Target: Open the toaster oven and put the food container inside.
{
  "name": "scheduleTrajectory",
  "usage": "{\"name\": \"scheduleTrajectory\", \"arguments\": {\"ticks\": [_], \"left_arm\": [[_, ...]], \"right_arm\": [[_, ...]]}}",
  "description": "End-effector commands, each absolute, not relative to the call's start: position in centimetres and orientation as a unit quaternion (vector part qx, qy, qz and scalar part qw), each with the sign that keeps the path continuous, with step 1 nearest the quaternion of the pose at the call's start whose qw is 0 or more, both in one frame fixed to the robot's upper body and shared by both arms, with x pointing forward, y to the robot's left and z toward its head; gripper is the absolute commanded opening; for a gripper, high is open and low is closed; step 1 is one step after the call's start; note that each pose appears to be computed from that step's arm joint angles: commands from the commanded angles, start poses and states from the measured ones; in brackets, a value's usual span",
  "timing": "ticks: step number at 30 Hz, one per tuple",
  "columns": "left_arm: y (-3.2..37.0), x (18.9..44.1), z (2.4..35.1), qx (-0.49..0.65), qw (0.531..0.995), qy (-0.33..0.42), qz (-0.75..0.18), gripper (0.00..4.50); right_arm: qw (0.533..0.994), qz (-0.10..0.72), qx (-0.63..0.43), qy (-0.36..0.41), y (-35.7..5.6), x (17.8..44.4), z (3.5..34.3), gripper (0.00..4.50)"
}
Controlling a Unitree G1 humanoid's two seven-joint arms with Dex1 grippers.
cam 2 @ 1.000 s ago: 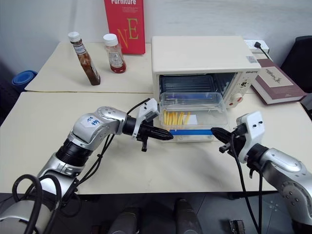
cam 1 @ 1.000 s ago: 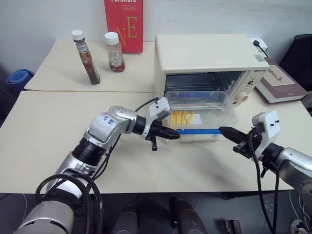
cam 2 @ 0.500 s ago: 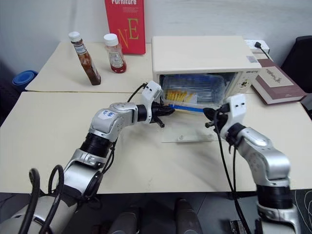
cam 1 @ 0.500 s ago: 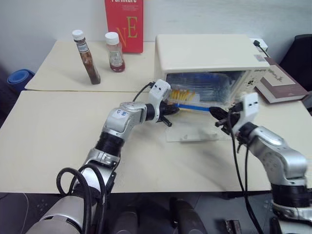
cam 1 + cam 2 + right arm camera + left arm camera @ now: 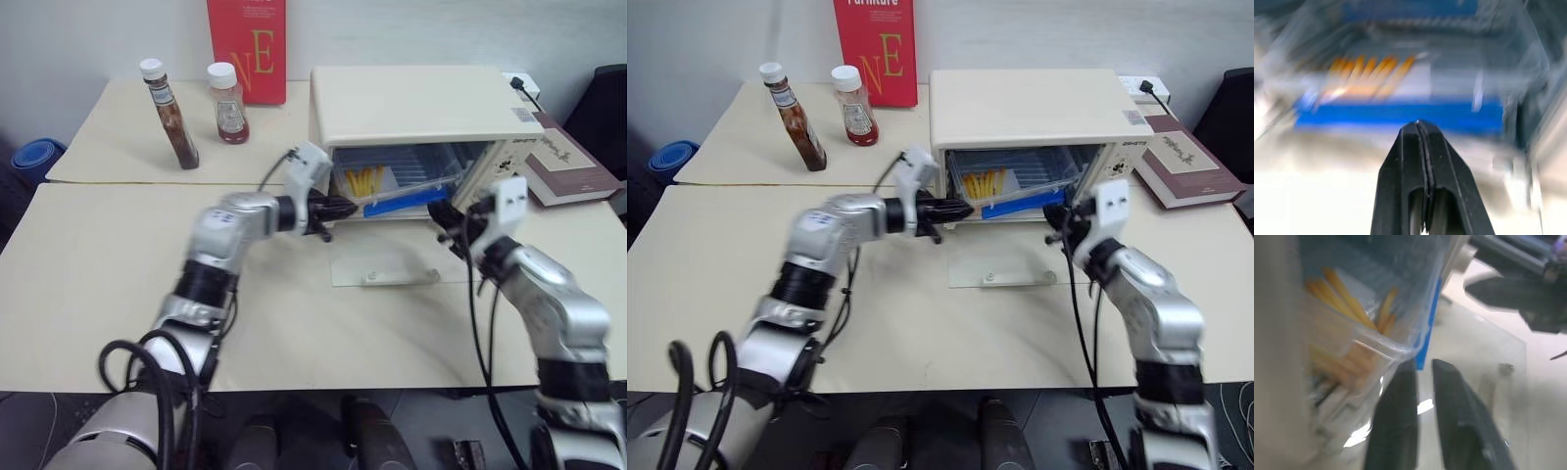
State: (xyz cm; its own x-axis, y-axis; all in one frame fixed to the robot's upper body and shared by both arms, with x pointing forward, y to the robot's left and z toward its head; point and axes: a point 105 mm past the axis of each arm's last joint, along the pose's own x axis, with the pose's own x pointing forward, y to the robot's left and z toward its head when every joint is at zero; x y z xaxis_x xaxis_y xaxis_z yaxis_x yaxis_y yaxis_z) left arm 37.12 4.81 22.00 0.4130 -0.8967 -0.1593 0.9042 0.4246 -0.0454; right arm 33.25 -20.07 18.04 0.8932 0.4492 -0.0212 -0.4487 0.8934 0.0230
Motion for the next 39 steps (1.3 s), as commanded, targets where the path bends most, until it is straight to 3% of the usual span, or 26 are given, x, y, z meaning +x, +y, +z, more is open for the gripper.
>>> {"name": "scheduleTrajectory", "arguments": {"ticks": [1, 5, 10, 15, 20, 24, 31, 34, 39], "left_arm": [[6.5, 33.6, 24.6, 0.047, 0.797, 0.047, -0.601, 1.85], [10.5, 30.7, 24.6, 0.113, 0.763, 0.069, -0.633, 3.13], [12.9, 28.6, 25.7, 0.155, 0.730, 0.081, -0.661, 4.46], [12.8, 27.9, 26.6, 0.179, 0.712, 0.072, -0.675, 4.46], [12.6, 28.6, 27.1, 0.184, 0.722, 0.050, -0.665, 4.46], [12.9, 29.4, 27.2, 0.192, 0.733, 0.046, -0.651, 4.46], [13.8, 30.6, 27.7, 0.193, 0.748, 0.037, -0.633, 4.46], [14.9, 31.1, 28.3, 0.195, 0.760, 0.036, -0.619, 4.50], [17.0, 31.3, 29.0, 0.210, 0.768, 0.041, -0.603, 4.50]], "right_arm": [[0.962, 0.272, 0.009, 0.009, -19.6, 29.5, 19.8, 0.00], [0.959, 0.272, 0.014, 0.075, -20.3, 25.6, 17.1, 0.00], [0.971, 0.205, 0.028, 0.119, -22.3, 24.6, 13.9, 0.00], [0.982, 0.141, 0.039, 0.122, -24.5, 26.2, 11.7, 0.00], [0.982, 0.139, 0.044, 0.117, -24.4, 28.5, 10.4, 0.00], [0.981, 0.170, 0.064, 0.064, -23.1, 29.5, 13.4, 0.00], [0.976, 0.210, 0.026, -0.053, -23.9, 29.7, 24.3, 0.00], [0.962, 0.272, -0.020, -0.030, -24.0, 27.5, 27.4, 0.61], [0.940, 0.334, -0.064, 0.035, -25.8, 23.5, 29.3, 2.29]]}}
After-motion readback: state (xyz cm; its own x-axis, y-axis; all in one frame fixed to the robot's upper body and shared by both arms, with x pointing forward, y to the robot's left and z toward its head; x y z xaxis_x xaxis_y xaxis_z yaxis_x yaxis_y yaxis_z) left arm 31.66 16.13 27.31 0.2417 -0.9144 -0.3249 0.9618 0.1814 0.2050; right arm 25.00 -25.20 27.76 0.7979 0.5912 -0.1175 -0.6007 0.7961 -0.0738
